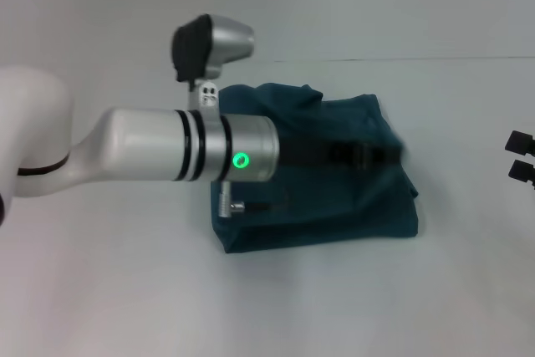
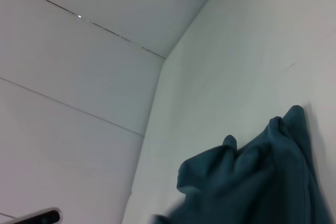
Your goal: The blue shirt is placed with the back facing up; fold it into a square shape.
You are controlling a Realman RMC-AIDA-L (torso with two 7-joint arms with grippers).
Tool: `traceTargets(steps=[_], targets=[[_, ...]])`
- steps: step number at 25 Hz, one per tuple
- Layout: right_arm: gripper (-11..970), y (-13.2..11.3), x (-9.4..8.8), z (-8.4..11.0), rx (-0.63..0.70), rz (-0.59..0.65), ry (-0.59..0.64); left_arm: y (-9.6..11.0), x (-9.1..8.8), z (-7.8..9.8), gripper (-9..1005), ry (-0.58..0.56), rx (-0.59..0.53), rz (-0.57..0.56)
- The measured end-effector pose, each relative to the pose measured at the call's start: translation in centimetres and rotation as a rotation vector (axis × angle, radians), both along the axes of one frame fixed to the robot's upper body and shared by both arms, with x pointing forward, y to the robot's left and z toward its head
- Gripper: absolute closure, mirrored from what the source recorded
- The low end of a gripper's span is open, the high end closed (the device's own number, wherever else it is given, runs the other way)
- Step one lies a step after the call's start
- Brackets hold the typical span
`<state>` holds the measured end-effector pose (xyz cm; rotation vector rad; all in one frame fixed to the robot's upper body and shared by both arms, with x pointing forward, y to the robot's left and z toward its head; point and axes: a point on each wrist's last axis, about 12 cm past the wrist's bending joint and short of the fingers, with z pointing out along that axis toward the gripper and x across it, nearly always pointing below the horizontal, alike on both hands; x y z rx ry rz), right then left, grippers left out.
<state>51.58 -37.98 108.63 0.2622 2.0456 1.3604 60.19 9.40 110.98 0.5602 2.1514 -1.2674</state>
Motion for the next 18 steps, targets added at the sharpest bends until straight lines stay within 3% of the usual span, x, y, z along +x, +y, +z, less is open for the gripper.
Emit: traceTargets(steps=[3,8,10,13,18], targets=[[68,0.0,0.0,0.0,-0.002,-0.002,0.000,-0.4,-0.6,0.7,947,-0.034,-0.025,-0.084],[68,-0.1,0.0,0.0,-0.005,-0.002,0.002,1.6,-1.4,1.3,737,-0.034,-0.103,-0.125],[68,-0.1,0.0,0.0,-0.012,0.003,0.007,4.1,-1.2,0.9,497,0.025,-0.164,-0.020],[68,0.1,0.2,-0.1,-0.028,0.020,0.017,8.4,-1.3,0.2,432,0.126,-0.257,0.153],[68,0.9,1.4,0.1,-0.101,0.090,0.035,14.3,-2.8,-0.5,324,0.252,-0.369,0.295]])
